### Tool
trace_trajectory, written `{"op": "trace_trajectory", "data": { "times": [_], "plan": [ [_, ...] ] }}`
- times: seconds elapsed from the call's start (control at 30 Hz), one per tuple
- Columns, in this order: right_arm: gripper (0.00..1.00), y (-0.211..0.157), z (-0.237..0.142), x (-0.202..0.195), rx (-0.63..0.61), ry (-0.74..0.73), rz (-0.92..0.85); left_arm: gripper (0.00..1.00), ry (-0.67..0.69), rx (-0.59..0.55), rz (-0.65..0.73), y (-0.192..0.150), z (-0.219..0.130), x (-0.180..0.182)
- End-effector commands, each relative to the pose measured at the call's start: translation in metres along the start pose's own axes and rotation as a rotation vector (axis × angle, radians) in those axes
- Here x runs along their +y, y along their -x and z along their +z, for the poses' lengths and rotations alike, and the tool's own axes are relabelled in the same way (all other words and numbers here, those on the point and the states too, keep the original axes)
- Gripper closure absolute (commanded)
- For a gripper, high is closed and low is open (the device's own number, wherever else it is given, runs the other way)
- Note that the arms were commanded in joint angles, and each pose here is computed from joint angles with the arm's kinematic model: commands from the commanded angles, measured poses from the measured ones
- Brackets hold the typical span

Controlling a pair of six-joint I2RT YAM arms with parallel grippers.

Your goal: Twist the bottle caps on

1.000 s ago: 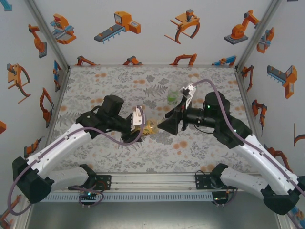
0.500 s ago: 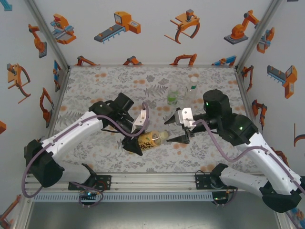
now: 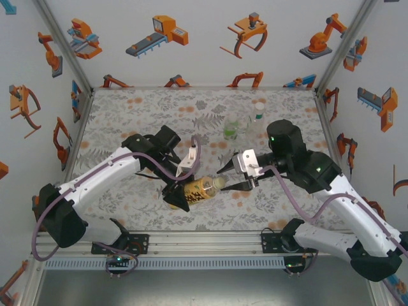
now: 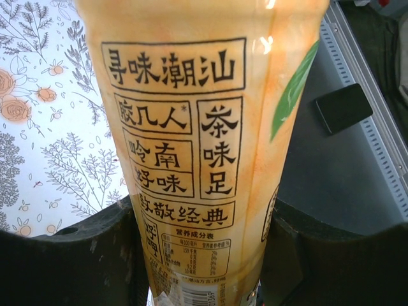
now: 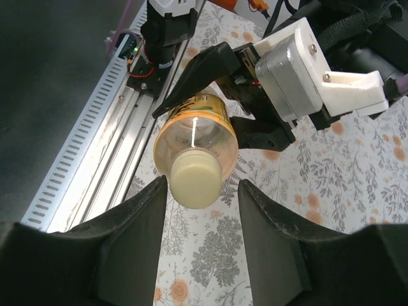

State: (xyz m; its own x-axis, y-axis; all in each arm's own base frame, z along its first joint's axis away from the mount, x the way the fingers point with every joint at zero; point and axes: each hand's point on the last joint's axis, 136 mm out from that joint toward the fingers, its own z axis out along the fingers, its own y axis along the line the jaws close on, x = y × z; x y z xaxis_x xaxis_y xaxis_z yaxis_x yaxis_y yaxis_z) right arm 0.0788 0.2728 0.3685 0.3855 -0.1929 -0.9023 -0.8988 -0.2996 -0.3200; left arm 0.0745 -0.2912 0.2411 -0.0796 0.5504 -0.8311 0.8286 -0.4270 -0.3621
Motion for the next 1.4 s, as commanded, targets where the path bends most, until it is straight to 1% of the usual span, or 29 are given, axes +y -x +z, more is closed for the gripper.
{"op": "trace_trajectory", "data": {
  "times": [0.0,0.07,0.17,0.23,0.33,0.37,0.4,0.47,0.57,0.7,0.77,0.87,0.93,0.97,1.03,1.07,1.13,1.27,1.37],
  "plan": [
    [0.56,0.015,0.000,0.005,-0.041,0.029,-0.052,1.00,-0.035,-0.027,0.026,0.011,-0.001,-0.008],
    [0.59,0.016,0.000,0.005,-0.044,0.033,-0.054,1.00,-0.035,-0.026,0.025,0.011,-0.001,-0.008],
    [0.68,0.016,0.000,0.005,-0.039,0.032,-0.052,1.00,-0.035,-0.026,0.024,0.011,-0.001,-0.009],
    [0.76,0.013,0.001,0.005,-0.029,0.032,-0.043,1.00,-0.034,-0.026,0.029,0.011,-0.001,-0.009],
    [0.90,0.007,0.003,0.003,-0.002,0.028,0.003,1.00,-0.023,-0.018,0.033,0.011,-0.002,-0.008],
    [0.96,0.005,0.003,-0.001,0.010,0.015,0.037,1.00,-0.017,-0.011,0.035,0.010,-0.002,-0.007],
    [1.00,0.003,0.005,-0.005,0.021,-0.001,0.078,1.00,-0.010,-0.006,0.038,0.009,-0.002,-0.006],
    [1.00,-0.001,0.007,-0.012,0.025,-0.026,0.164,1.00,0.009,0.004,0.044,0.008,-0.003,-0.004],
    [1.00,-0.006,0.011,-0.025,0.004,-0.092,0.343,1.00,0.065,0.016,0.053,0.006,-0.004,0.003],
    [1.00,-0.018,0.011,-0.050,-0.048,-0.248,0.623,1.00,0.140,0.017,0.073,0.006,-0.007,0.012],
    [1.00,-0.029,0.007,-0.066,-0.078,-0.359,0.792,1.00,0.187,0.020,0.080,0.006,-0.010,0.018],
    [1.00,-0.048,0.002,-0.080,-0.098,-0.479,1.034,1.00,0.256,0.019,0.087,0.006,-0.015,0.027],
    [1.00,-0.063,0.000,-0.086,-0.088,-0.544,1.201,1.00,0.292,0.019,0.087,0.006,-0.018,0.033],
    [1.00,-0.074,-0.001,-0.089,-0.082,-0.581,1.315,1.00,0.308,0.017,0.093,0.007,-0.020,0.034],
    [1.00,-0.089,0.001,-0.090,-0.094,-0.612,1.477,1.00,0.329,0.013,0.096,0.007,-0.022,0.037],
    [1.00,-0.098,0.003,-0.090,-0.117,-0.620,1.585,1.00,0.337,0.011,0.097,0.008,-0.023,0.038],
    [1.00,-0.109,0.006,-0.089,-0.154,-0.621,1.732,1.00,0.350,0.013,0.094,0.007,-0.025,0.039],
    [1.00,-0.130,0.005,-0.080,-0.148,-0.658,1.921,1.00,0.380,0.023,0.081,0.005,-0.026,0.045],
    [1.00,-0.134,0.004,-0.076,-0.138,-0.668,1.956,1.00,0.385,0.027,0.073,0.004,-0.027,0.047]
  ]
}}
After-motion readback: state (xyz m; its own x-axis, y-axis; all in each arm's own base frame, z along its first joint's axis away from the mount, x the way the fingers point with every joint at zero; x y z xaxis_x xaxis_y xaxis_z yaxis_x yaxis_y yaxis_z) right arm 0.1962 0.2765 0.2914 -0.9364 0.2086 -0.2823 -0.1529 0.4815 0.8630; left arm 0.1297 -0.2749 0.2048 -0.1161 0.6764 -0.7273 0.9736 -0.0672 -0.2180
